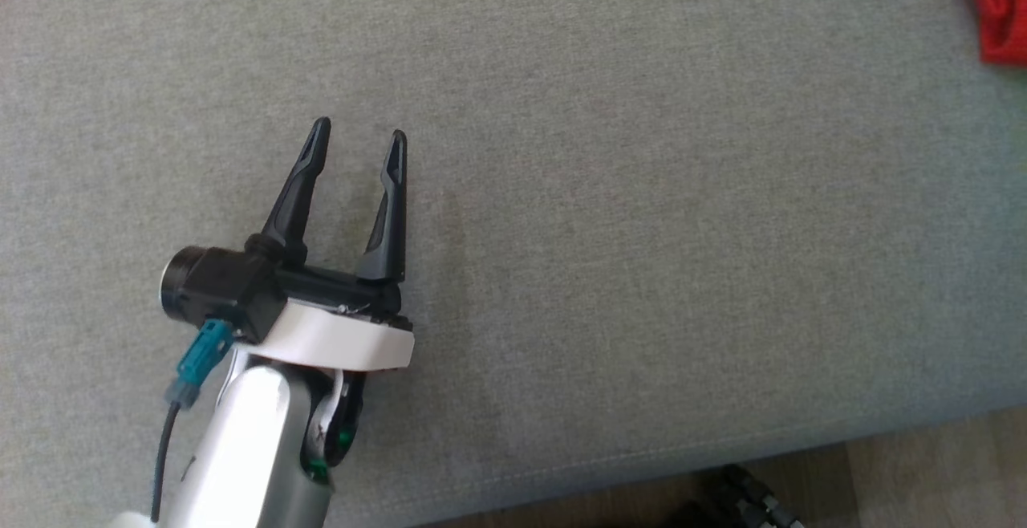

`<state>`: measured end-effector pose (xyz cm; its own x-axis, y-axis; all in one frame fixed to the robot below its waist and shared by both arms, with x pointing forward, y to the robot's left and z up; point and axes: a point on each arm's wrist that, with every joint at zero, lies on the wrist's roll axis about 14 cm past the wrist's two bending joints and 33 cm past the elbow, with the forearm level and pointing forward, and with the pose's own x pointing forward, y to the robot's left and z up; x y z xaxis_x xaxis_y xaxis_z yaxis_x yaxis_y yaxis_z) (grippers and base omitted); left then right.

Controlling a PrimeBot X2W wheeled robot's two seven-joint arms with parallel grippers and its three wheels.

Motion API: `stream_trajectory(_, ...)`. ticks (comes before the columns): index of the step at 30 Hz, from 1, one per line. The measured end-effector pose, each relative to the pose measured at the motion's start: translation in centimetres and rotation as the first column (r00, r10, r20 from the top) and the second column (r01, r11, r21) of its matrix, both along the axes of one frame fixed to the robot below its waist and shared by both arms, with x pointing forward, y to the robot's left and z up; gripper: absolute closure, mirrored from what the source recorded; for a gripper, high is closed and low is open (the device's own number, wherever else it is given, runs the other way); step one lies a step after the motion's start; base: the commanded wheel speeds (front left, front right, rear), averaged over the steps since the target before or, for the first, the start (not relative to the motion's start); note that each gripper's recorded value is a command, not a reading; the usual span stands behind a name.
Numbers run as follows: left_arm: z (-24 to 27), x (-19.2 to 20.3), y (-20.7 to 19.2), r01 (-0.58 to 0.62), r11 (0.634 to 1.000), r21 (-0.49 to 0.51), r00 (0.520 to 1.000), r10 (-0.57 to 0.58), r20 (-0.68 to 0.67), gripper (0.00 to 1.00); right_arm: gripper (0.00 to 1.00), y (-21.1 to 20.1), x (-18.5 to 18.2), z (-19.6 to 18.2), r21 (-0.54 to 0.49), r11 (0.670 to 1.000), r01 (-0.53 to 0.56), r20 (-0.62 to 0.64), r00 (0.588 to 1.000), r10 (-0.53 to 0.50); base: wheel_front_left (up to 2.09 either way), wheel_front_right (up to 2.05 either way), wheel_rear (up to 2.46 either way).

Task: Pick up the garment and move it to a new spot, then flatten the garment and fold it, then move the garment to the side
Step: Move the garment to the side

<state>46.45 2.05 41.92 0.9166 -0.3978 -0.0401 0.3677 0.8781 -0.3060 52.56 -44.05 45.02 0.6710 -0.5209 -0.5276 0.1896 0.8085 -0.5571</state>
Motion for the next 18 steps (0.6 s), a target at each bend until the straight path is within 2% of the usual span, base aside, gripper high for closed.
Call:
stream_trajectory(3, -0.1, 0.0, 0.1, -0.004, 1.000, 0.002, 1.000, 0.004, -0.002, 0.00, 1.00, -0.3, 0.0, 0.3, -0.027, 1.000, 0.006, -0.008, 1.000, -0.006, 0.00, 0.00, 0.00)
stream_trajectory(4, -0.1, 0.0, 0.2, -0.004, 1.000, 0.002, 1.000, 0.004, -0.002, 0.00, 0.94, -0.5, 0.0, 0.5, -0.034, 0.999, 0.011, -0.003, 1.000, -0.011, 0.00, 0.00, 0.00)
stream_trajectory(6, 0.0, 0.0, 0.2, -0.006, 1.000, 0.003, 1.000, 0.006, 0.000, 0.00, 0.51, -0.6, 0.1, 0.8, -0.036, 0.999, 0.021, 0.005, 1.000, -0.021, 0.00, 0.00, 0.00)
stream_trajectory(7, 0.0, 0.0, 0.2, -0.006, 1.000, 0.003, 1.000, 0.006, 0.000, 0.00, 0.05, -0.6, 0.1, 0.8, -0.036, 0.999, 0.021, 0.005, 1.000, -0.021, 0.00, 0.00, 0.00)
stream_trajectory(8, 0.1, 0.0, 0.3, -0.007, 1.000, 0.003, 1.000, 0.007, 0.002, 0.00, 0.00, -0.5, 0.1, 0.9, -0.034, 0.999, 0.022, 0.008, 1.000, -0.022, 0.00, 0.00, 0.00)
stream_trajectory(18, 1.1, -0.1, 0.5, -0.016, 1.000, 0.007, 1.000, 0.016, 0.024, 0.00, 0.00, 1.5, 0.9, 1.5, -0.025, 1.000, -0.013, 0.058, 0.998, 0.014, 0.00, 0.00, 0.00)
